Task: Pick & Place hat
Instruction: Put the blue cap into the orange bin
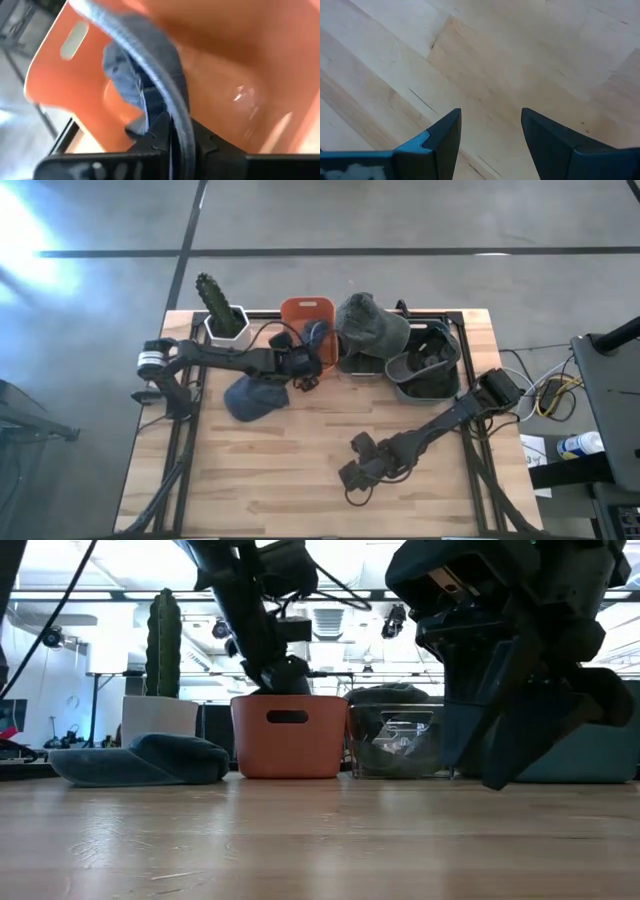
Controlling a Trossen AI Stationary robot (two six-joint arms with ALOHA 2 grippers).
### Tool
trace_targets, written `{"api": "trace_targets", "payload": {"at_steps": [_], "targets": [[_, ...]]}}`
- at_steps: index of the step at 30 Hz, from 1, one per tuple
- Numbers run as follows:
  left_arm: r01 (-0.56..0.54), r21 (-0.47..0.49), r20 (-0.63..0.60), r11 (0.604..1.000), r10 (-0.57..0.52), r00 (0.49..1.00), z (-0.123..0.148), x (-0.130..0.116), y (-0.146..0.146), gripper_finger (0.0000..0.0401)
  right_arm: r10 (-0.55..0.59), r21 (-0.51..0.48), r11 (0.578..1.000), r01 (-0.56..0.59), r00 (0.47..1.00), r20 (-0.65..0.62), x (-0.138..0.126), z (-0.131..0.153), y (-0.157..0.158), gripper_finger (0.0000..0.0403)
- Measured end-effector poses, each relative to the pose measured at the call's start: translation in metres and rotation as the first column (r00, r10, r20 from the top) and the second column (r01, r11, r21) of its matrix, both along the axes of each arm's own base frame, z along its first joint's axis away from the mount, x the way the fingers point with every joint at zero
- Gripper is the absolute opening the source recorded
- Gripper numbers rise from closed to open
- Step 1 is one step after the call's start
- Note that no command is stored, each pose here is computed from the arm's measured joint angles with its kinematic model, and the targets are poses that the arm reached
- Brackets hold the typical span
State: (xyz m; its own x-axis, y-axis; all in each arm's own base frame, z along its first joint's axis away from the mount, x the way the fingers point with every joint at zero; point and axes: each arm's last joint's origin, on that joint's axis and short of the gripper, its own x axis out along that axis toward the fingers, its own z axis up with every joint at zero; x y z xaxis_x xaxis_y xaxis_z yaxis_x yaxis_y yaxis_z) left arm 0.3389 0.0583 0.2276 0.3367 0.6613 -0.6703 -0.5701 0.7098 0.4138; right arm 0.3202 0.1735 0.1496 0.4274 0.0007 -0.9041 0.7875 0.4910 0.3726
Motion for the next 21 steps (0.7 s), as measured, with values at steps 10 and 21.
{"api": "trace_targets", "payload": {"at_steps": [10,21], "targets": [[-0.07,0.032,0.126,0.997,0.065,0.99,0.045,-0.008,0.0,0.0125,0.019,-0.011,1.0,-0.019,1.0,-0.003,0.0,0.0,0.0,0.0203],[-0.094,-0.147,0.267,0.985,0.131,0.955,0.127,-0.059,-0.043,0.0171,0.06,-0.03,0.998,-0.06,0.998,-0.003,0.0,-0.001,0.0,0.0203]]}}
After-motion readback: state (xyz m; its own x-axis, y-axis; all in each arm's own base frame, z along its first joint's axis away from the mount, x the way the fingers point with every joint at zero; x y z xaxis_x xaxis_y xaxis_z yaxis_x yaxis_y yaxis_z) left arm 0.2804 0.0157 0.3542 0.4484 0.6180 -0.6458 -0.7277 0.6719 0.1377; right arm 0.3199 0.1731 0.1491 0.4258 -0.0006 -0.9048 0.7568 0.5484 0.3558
